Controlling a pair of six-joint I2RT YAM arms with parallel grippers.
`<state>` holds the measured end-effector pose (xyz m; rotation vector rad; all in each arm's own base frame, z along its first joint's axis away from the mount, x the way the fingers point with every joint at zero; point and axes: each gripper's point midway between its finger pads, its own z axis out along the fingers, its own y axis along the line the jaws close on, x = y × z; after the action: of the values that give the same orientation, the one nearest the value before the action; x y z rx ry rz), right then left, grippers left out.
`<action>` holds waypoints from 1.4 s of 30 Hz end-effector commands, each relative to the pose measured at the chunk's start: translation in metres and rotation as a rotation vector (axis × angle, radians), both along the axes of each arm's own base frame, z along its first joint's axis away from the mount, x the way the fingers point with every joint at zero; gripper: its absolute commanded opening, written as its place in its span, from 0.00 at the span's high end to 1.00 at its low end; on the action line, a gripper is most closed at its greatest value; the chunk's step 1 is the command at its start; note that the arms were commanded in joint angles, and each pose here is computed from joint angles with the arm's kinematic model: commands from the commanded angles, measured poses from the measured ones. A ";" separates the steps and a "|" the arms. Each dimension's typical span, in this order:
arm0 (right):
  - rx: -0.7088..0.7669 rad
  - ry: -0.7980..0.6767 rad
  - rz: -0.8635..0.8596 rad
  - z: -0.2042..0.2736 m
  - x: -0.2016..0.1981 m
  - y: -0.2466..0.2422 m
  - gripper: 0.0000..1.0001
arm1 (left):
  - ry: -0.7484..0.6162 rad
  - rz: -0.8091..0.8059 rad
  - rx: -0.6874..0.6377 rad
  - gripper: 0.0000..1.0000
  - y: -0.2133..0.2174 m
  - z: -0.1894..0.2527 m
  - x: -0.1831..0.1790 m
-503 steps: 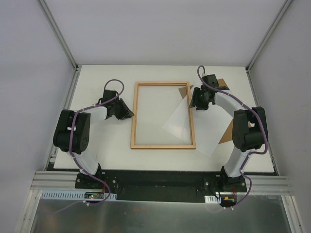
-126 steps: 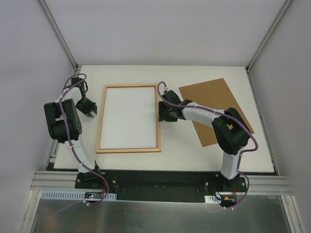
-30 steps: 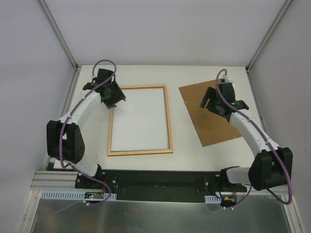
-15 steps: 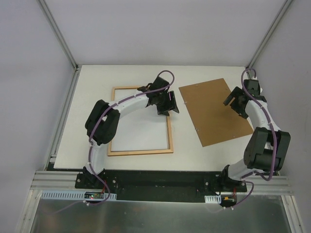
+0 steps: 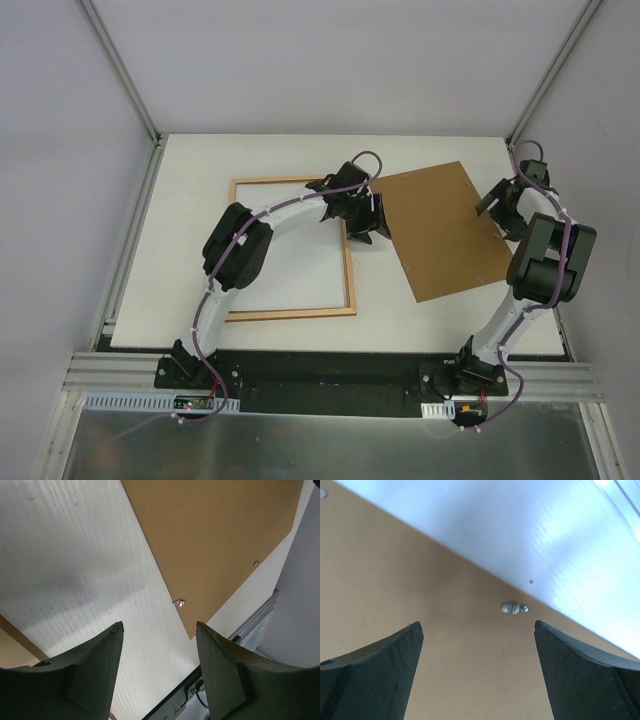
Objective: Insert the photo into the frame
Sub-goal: Move the backboard to the center of the board.
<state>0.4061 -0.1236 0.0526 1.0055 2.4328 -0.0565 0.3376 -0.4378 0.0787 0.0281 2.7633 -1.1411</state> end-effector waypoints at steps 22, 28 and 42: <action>0.150 0.144 0.085 -0.025 -0.016 0.026 0.06 | 0.031 -0.036 -0.035 0.42 -0.010 0.000 -0.013; 0.168 0.153 0.114 -0.029 -0.041 0.050 0.06 | 0.032 -0.018 -0.025 0.42 -0.007 0.001 -0.014; 0.104 0.150 0.205 -0.022 -0.086 0.087 0.06 | 0.032 -0.003 -0.001 0.42 0.003 0.000 -0.020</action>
<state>0.3404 -0.0459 0.0278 0.8257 2.6343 0.0768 0.3185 -0.4319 0.0462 -0.0168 2.8689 -1.1253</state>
